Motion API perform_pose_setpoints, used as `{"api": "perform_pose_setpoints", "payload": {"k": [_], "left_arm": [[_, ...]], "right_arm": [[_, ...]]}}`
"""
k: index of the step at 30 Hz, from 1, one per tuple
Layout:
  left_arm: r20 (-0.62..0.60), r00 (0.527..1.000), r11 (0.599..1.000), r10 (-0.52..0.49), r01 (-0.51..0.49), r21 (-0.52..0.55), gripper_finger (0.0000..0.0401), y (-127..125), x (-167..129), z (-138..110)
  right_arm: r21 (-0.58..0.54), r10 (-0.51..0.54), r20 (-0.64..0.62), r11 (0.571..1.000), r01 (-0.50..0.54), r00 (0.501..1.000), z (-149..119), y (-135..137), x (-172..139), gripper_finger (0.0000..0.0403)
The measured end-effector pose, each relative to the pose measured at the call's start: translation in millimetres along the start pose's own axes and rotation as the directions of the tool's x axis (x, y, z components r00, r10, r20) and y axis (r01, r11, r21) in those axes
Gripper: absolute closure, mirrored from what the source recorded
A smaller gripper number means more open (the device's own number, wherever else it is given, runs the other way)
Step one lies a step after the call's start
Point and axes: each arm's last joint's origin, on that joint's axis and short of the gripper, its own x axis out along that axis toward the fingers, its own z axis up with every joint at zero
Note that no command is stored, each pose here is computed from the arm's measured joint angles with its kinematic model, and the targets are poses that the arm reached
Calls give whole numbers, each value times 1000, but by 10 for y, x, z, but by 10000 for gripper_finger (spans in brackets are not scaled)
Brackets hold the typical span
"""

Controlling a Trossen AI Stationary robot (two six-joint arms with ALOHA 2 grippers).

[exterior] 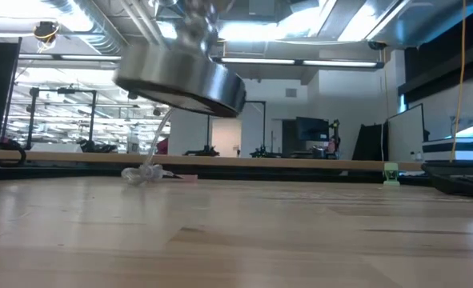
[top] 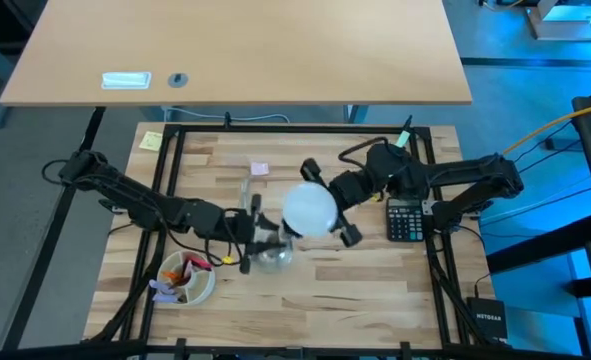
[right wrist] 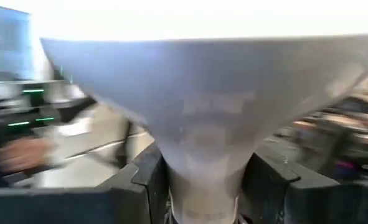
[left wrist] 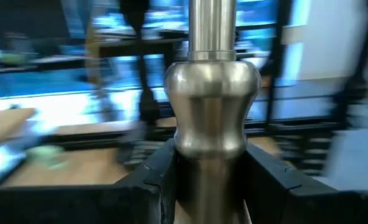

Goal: Screw lightbulb
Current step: Remove the white lightbulb from the silver lamp

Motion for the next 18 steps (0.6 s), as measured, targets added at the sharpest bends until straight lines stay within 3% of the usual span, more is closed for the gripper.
{"api": "perform_pose_setpoints", "payload": {"k": [5, 8, 12, 18], "left_arm": [[2, 975, 973, -222, 222, -64, 278, 32, 28, -8], [-1, 964, 960, -265, 264, -92, 278, 39, 32, -15], [-13, 961, 957, -276, 273, -97, 278, 59, 36, -27], [-15, 984, 981, -178, 176, -80, 278, 86, 39, -24]], "right_arm": [[7, 220, -4, 975, -220, 975, -35, 50, 9, 246], [-1, 257, -8, 966, -257, 966, -45, 60, 10, 246], [-23, 238, -19, 971, -239, 971, -56, 59, 13, 246], [21, 42, -31, 999, -42, 999, -57, 14, 23, 246]]}}
